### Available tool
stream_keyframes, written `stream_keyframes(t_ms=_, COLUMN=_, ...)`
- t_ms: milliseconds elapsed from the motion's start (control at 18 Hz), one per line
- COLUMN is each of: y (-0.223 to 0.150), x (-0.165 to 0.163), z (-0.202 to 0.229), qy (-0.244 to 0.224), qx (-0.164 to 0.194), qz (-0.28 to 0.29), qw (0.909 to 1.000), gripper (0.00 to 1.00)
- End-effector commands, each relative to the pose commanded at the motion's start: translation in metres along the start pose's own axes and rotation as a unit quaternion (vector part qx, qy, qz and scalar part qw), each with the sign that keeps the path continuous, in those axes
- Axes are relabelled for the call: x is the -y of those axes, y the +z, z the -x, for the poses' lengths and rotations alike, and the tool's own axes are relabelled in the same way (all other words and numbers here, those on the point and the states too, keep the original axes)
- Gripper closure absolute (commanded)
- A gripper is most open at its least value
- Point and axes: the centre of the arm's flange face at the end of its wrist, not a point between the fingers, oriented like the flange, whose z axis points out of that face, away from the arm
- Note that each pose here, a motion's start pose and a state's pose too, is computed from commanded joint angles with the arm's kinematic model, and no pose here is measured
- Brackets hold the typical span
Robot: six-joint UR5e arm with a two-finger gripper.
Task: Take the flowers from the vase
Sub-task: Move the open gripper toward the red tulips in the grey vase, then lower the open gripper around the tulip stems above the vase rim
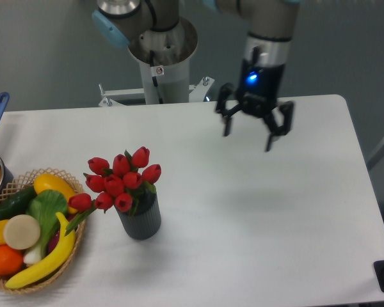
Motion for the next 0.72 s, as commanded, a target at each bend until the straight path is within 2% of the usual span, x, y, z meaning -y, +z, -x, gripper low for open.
stream_keyframes(t_ms=222, y=0.023, x=0.001, z=-0.031, qy=0.005, qx=-0.044, qz=-0.080, qw=0.9958, gripper=0.00)
stream_keyframes(t_ms=444, y=0.032, x=0.008, z=-0.043, qy=-0.009, qx=-0.083, qz=-0.153, qw=0.9846, gripper=0.00)
stream_keyframes(t_ms=556, y=0.045, x=0.008, z=-0.051, qy=-0.010, qx=-0.102, qz=-0.167, qw=0.9805, gripper=0.00)
stream_keyframes(t_ms=722, y=0.059, x=0.008, z=-0.053, qy=-0.011, qx=-0.118, qz=-0.166, qw=0.9790, gripper=0.00)
